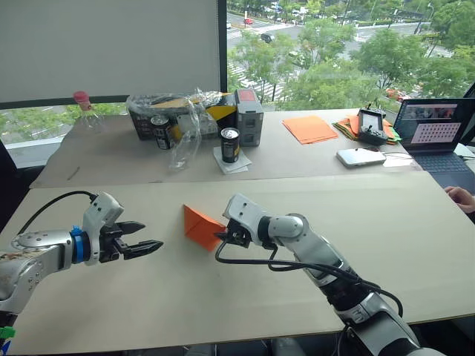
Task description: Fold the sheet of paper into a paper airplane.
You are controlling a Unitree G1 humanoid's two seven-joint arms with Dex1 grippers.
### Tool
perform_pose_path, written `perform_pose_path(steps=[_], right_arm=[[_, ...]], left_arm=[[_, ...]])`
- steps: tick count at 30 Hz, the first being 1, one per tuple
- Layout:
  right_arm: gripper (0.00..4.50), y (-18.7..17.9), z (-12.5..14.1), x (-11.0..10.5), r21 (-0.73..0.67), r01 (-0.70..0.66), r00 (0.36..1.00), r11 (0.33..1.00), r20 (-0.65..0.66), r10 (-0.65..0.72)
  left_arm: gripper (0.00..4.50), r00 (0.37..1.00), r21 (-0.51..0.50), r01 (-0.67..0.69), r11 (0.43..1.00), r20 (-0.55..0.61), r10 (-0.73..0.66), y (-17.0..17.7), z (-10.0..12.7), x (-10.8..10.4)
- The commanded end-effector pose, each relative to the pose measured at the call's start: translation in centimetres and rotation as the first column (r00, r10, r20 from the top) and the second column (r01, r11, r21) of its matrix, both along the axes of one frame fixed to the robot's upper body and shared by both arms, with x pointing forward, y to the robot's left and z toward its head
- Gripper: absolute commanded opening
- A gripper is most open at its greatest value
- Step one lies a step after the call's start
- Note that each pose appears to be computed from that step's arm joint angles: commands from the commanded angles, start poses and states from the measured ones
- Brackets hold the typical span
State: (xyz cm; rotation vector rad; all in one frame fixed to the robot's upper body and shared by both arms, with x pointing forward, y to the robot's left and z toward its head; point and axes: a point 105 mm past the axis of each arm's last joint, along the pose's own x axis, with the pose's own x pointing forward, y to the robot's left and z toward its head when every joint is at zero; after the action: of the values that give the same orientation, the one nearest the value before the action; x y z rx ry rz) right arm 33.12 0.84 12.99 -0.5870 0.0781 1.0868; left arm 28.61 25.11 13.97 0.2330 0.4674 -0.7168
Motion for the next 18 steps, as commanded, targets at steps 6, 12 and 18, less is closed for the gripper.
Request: perform_pose_path(steps=[6,12,18], right_arm=[[0.03,0.2,2.1,-1.0,-0.012,-0.145,0.97,0.989,0.195,0.145],[0.03,-2.7,3.2,-1.8,-0.166,-0.277,0.883,0.946,0.343,0.319],[0.03,-5.4,2.5,-4.0,-0.374,-0.428,0.729,0.823,0.395,0.558]], left_arm=[[4.5,0.989,-0.228,0.147,0.963,0.031,-0.144,-1.1,2.8,-0.5],[4.5,0.98,-0.292,0.195,0.936,0.009,-0.201,-2.2,3.4,-0.4],[4.5,0.956,-0.321,0.277,0.906,-0.004,-0.294,-3.9,3.3,-0.8]])
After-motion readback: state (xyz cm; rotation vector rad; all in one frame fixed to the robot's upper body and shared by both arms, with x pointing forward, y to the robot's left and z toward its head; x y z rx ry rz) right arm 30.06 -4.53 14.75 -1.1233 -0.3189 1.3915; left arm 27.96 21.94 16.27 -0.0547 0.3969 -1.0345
